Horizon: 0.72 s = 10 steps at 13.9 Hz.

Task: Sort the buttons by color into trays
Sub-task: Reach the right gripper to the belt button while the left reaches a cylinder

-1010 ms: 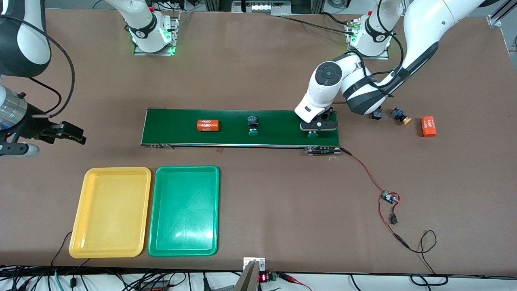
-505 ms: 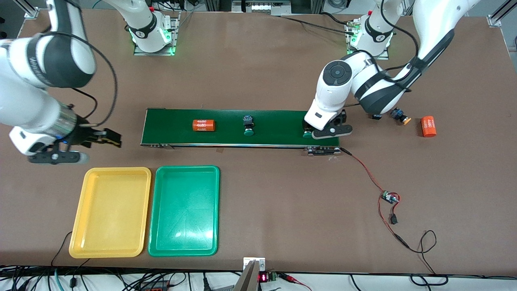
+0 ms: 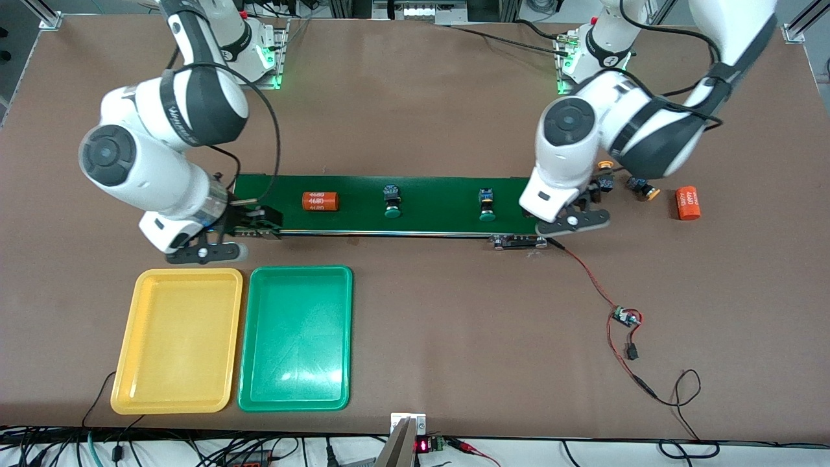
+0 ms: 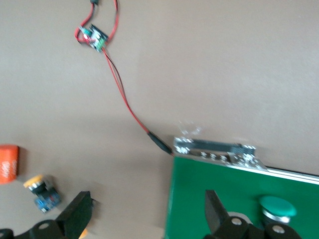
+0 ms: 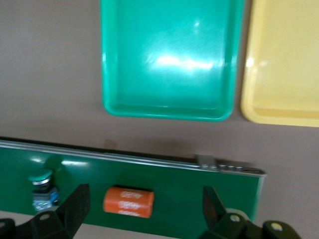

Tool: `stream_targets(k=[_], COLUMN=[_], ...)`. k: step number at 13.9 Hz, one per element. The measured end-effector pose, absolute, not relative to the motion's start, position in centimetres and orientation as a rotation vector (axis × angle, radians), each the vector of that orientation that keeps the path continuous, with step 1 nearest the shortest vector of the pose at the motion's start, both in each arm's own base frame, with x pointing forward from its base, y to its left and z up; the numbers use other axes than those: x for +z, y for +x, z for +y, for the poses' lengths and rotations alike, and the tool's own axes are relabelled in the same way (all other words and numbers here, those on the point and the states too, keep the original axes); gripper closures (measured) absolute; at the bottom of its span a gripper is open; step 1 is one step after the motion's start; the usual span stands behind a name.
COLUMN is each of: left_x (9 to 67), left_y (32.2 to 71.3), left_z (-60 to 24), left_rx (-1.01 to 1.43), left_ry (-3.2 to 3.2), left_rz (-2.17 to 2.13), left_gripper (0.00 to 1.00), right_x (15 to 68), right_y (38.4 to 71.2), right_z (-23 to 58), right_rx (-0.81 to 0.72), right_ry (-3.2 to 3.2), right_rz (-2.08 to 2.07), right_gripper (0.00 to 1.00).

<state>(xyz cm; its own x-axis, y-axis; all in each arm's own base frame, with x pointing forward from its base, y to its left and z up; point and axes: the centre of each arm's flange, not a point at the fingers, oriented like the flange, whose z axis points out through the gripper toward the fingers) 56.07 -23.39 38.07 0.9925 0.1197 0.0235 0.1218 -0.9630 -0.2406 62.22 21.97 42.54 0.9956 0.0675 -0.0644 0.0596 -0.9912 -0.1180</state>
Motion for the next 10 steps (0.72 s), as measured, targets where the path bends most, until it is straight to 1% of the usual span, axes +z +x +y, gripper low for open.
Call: stream_targets(k=[3,6,10], left_x=[39.4,40.1,40.5], left_y=[59.0,60.9,62.1], left_z=[-17.6,-11.8,-6.8], left_rx=[-0.002,0.02,0.103], left_ry=[-2.91,-2.917,-2.938], left_rz=[-0.096,-0.008,0.045], left_gripper=[0.0,0.0,0.0], right_x=[40.8,39.0,37.1], right_y=[61.0,59.5,57.4], right_z=[25.7,29.6,33.7], right_rx=[0.152,0.198,0.246], right_ry=[-3.032,-3.05,-3.076], right_rz=[-0.061,-0.032,0.011], right_gripper=[0.0,0.0,0.0])
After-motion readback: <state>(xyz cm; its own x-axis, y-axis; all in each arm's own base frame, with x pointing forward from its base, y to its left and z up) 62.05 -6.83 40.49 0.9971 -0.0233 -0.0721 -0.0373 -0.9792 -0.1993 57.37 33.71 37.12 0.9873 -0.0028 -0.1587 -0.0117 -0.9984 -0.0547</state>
